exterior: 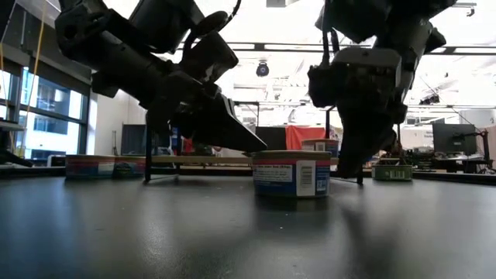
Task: Stack canned seafood by type on shelf
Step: Put the blue and pink tuna can on the shelf
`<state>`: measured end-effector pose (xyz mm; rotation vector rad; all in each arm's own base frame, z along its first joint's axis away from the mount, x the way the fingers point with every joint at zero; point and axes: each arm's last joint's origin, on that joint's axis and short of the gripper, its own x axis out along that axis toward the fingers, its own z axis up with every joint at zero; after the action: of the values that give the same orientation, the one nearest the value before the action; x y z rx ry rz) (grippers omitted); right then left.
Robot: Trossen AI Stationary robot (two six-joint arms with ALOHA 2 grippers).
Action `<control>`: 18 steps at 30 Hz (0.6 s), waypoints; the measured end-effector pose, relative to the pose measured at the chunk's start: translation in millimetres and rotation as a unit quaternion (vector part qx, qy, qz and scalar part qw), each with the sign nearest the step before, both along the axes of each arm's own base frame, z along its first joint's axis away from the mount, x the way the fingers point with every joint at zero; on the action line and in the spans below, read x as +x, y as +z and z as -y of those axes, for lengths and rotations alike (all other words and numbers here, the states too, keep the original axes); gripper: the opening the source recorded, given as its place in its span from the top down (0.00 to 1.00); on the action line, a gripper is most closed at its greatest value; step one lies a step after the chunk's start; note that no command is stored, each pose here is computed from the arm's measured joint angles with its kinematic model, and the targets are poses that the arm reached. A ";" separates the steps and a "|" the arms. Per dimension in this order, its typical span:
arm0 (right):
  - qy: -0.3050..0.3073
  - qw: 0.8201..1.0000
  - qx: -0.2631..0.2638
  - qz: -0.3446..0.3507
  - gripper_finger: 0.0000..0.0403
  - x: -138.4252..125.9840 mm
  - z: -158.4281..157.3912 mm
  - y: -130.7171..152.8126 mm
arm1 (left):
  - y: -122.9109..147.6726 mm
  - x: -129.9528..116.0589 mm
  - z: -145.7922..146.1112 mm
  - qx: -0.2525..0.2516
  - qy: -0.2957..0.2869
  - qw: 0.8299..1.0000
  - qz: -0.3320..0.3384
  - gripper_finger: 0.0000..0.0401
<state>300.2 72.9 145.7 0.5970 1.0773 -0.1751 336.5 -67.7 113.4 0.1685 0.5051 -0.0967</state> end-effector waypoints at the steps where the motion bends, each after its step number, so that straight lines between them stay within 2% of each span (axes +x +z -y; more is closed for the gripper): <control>1: 0.000 1.000 0.001 0.003 1.00 1.0 -0.3 -0.7 | -1.1 0.1 0.0 0.000 0.000 1.000 -0.001 1.00; 12: 0.027 0.998 0.011 0.055 1.00 18.8 -5.8 23.6 | -9.0 -2.7 -1.3 0.007 -0.001 0.999 -0.038 1.00; 16: 0.032 0.994 -0.004 0.104 1.00 30.9 -6.9 41.7 | -5.8 -5.6 -5.5 0.013 0.009 0.998 -0.056 1.00; 18: 0.034 0.993 -0.017 0.108 1.00 33.0 -5.4 45.8 | -12.4 -12.6 -7.0 0.018 0.004 0.995 -0.098 1.00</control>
<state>333.2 78.3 191.5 0.5356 0.8826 -0.0674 323.9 -60.7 101.0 0.1943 0.7029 -0.0974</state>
